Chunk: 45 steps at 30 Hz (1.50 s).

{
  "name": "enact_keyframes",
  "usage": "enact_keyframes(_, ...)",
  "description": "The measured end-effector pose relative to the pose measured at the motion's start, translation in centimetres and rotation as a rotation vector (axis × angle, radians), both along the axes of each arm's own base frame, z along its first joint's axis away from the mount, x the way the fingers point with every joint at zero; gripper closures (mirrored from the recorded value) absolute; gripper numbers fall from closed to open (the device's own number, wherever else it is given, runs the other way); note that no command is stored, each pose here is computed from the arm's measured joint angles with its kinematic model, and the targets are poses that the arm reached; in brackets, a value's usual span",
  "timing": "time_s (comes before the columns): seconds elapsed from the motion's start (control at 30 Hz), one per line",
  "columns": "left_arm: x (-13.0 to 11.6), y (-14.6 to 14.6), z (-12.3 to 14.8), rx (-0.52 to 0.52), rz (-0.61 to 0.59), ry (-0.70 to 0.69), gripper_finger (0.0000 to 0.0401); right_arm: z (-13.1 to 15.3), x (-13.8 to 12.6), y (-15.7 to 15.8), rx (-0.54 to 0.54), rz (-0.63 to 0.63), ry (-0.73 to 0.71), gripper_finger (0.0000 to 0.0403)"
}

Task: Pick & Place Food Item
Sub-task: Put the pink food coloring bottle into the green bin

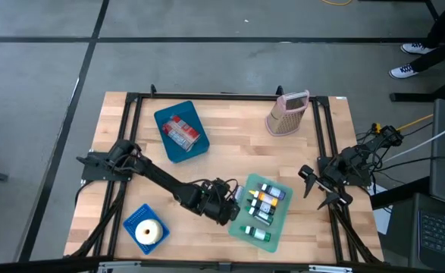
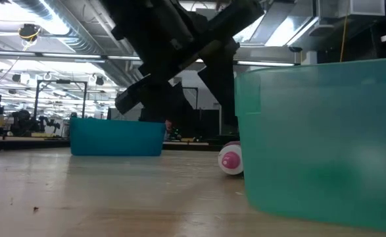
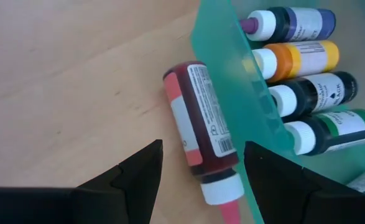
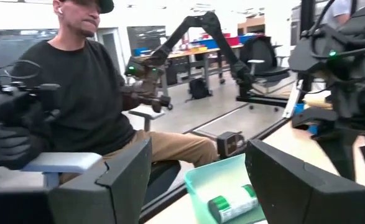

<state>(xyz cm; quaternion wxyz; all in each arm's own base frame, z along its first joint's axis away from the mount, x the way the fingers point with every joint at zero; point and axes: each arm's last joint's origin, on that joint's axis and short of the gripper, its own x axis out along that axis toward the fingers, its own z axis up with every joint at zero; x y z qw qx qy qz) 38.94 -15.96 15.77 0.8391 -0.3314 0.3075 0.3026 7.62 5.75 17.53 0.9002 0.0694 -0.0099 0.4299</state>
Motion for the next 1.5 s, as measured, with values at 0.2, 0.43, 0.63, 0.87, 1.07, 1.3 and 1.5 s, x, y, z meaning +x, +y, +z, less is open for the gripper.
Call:
enact_keyframes(0.2,0.4,0.2,-1.1,-0.042,0.022,0.006,0.0182,0.0,-0.1,0.1,0.013,0.051,0.019,0.0149)
enact_keyframes(0.43,1.9,0.6,-3.8,-0.113,0.022,-0.001,0.0182,0.0,-0.2,0.1,0.011,0.075,0.022,0.0149)
enact_keyframes(0.63,2.1,1.4,-4.5,-0.112,0.025,0.043,0.0184,0.0,-0.2,0.1,0.01,0.075,0.021,0.0149)
enact_keyframes(0.87,1.8,2.1,-4.7,-0.123,-0.019,0.138,0.0232,0.0,-0.2,0.1,0.017,0.075,0.03,0.0149)
enact_keyframes(1.07,1.8,2.1,-4.8,-0.098,-0.071,0.165,0.0247,0.0,-0.2,0.1,0.026,0.076,0.042,0.0149)
enact_keyframes(1.3,1.2,1.5,-4.2,0.012,-0.124,0.181,0.0251,0.0,-0.2,0.1,0.025,0.076,0.041,0.0149)
enact_keyframes(1.5,0.0,0.9,-1.9,0.144,-0.204,0.202,0.0252,0.0,-0.2,0.1,0.021,0.075,0.036,0.0149)
